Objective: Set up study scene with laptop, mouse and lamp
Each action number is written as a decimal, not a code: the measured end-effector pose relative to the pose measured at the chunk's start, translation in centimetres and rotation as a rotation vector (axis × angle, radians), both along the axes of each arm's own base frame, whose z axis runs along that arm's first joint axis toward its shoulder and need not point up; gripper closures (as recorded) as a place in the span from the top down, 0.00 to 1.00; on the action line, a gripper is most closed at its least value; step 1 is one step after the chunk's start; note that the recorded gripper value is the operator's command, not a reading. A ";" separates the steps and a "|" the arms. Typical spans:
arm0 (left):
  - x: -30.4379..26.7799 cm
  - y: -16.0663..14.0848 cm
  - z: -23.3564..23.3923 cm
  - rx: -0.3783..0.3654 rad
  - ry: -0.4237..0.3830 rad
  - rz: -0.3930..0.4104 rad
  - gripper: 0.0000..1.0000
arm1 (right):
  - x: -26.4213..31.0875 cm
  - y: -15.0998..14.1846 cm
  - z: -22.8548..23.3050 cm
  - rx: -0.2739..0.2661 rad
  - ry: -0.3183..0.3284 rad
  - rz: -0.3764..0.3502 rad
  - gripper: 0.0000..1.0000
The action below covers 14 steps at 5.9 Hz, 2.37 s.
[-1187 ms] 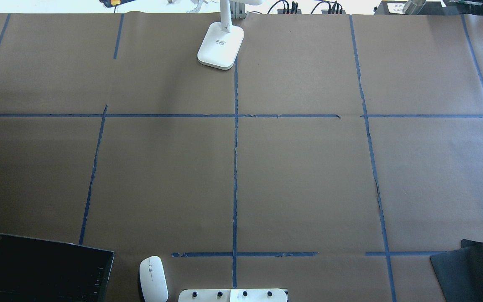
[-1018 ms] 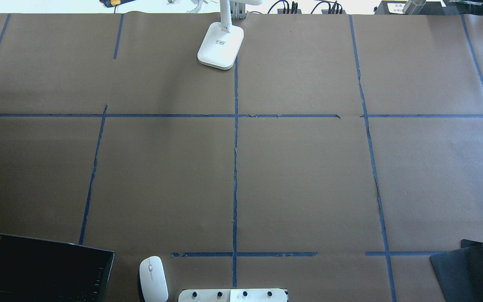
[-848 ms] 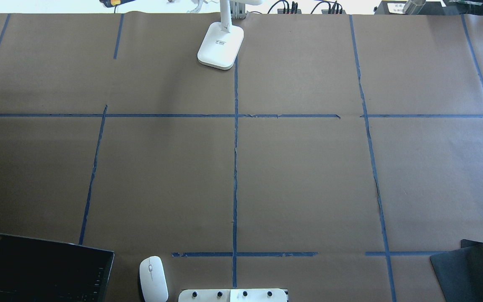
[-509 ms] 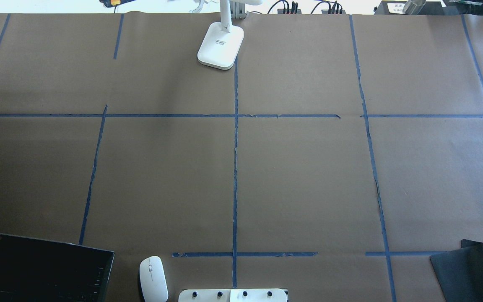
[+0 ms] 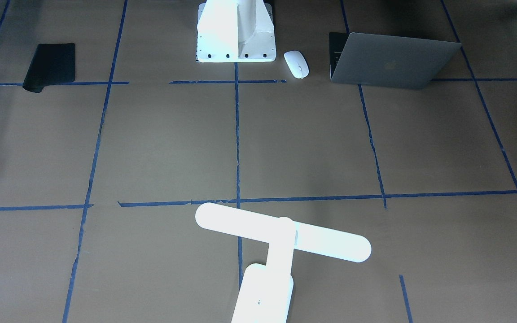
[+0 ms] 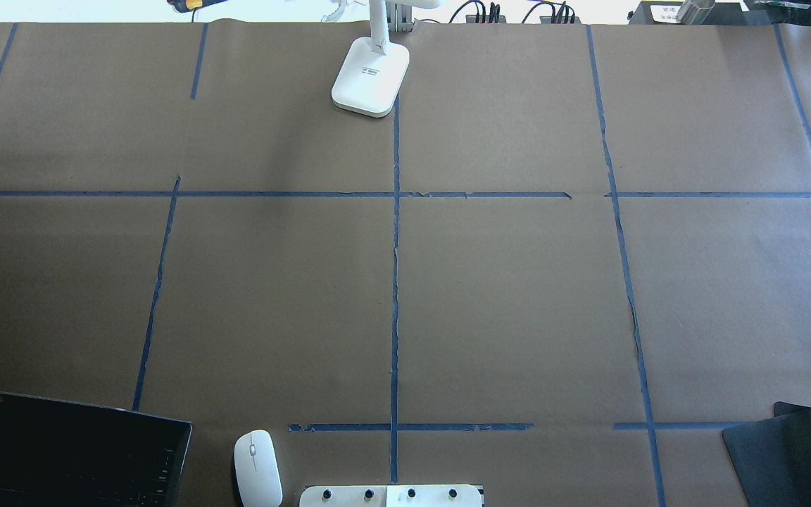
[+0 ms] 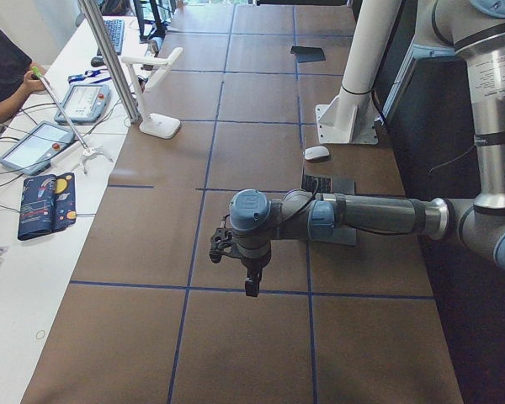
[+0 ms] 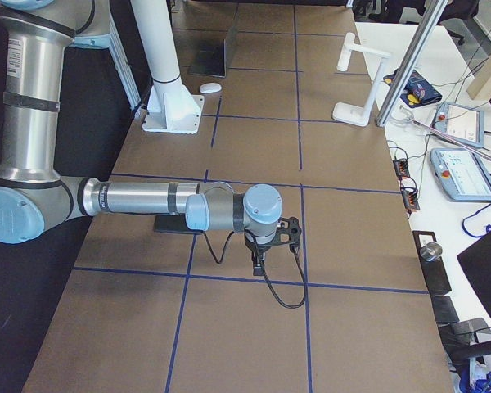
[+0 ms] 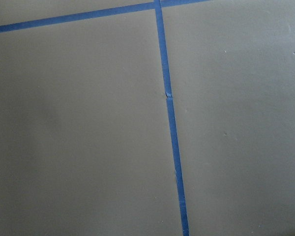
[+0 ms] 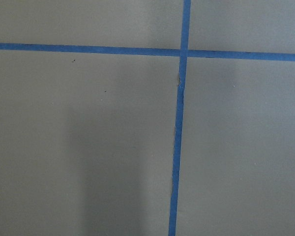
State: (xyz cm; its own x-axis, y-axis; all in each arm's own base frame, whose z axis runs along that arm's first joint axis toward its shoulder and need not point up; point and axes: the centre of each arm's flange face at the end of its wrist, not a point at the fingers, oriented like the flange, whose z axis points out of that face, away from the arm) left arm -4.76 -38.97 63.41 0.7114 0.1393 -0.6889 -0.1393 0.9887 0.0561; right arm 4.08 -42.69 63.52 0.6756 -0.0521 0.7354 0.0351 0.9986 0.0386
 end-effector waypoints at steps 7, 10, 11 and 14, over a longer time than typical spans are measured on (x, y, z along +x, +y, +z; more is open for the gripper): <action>1.7 -0.2 -2.8 -0.022 0.105 -0.039 1.00 | -0.2 0.8 -0.1 -0.005 -0.031 -0.003 1.00; 9.7 0.6 -12.3 -0.150 0.169 -0.077 1.00 | -0.2 0.8 -0.2 0.003 -0.035 -0.010 1.00; 11.0 1.9 -14.8 -0.257 0.163 -0.158 1.00 | -0.3 1.0 -0.1 0.001 -0.036 -0.013 1.00; 16.8 6.5 -22.6 -0.545 0.088 -0.369 1.00 | -0.7 1.2 0.0 0.007 -0.046 -0.023 1.00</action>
